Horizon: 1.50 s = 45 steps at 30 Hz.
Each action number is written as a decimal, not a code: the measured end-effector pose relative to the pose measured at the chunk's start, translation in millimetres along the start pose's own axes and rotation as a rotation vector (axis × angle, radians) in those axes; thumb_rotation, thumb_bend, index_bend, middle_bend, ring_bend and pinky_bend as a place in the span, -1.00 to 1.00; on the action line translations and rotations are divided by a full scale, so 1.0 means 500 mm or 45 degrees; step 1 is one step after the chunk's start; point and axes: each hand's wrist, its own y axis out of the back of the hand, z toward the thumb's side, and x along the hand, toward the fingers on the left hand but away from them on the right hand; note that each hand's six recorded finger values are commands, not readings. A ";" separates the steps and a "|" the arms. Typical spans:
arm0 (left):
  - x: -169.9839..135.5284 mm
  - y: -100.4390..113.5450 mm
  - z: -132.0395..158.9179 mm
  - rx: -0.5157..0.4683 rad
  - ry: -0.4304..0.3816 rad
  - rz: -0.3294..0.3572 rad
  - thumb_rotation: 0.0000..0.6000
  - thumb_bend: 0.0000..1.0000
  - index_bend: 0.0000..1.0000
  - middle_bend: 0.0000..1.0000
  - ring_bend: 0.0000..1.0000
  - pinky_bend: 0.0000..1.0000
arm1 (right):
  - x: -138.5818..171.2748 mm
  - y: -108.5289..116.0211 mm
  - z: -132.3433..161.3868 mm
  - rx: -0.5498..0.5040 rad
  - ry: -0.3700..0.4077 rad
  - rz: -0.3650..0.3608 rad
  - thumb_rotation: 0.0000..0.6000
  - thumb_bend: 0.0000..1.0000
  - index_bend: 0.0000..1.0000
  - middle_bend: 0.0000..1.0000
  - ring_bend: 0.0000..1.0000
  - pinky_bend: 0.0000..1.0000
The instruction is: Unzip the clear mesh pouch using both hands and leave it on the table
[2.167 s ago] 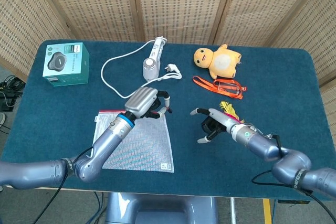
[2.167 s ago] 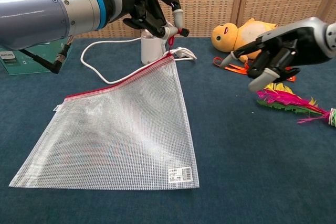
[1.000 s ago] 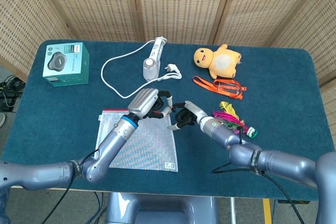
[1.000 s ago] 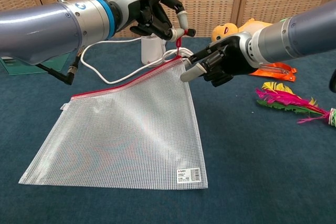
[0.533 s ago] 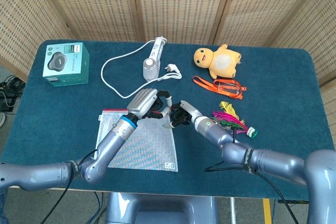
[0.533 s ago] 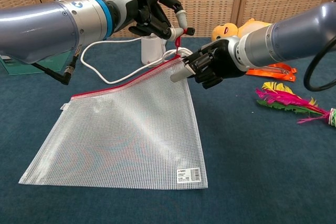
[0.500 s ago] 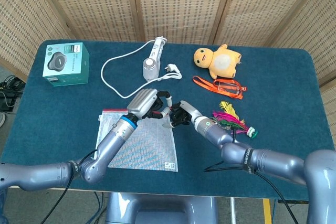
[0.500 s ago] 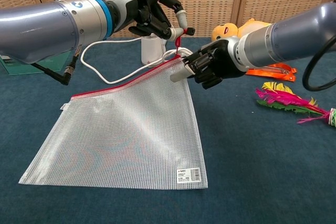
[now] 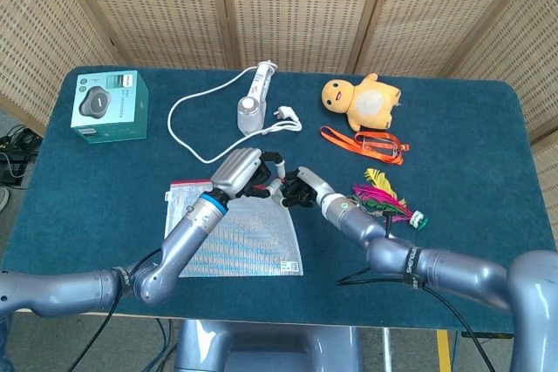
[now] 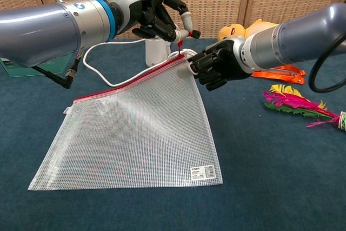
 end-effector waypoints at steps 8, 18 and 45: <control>0.001 0.009 -0.029 0.013 0.034 0.009 1.00 0.75 0.83 0.97 0.96 1.00 | 0.022 0.019 0.008 -0.066 0.037 -0.011 1.00 0.77 0.59 0.94 0.97 1.00; -0.004 0.044 -0.092 0.047 0.111 0.040 1.00 0.75 0.83 0.97 0.96 1.00 | 0.049 0.054 0.014 -0.136 0.083 -0.020 1.00 0.83 0.62 0.95 0.98 1.00; -0.056 0.159 -0.284 0.233 0.351 0.051 1.00 0.75 0.83 0.97 0.96 1.00 | 0.148 0.221 0.041 -0.357 0.216 -0.162 1.00 0.86 0.62 0.95 0.98 1.00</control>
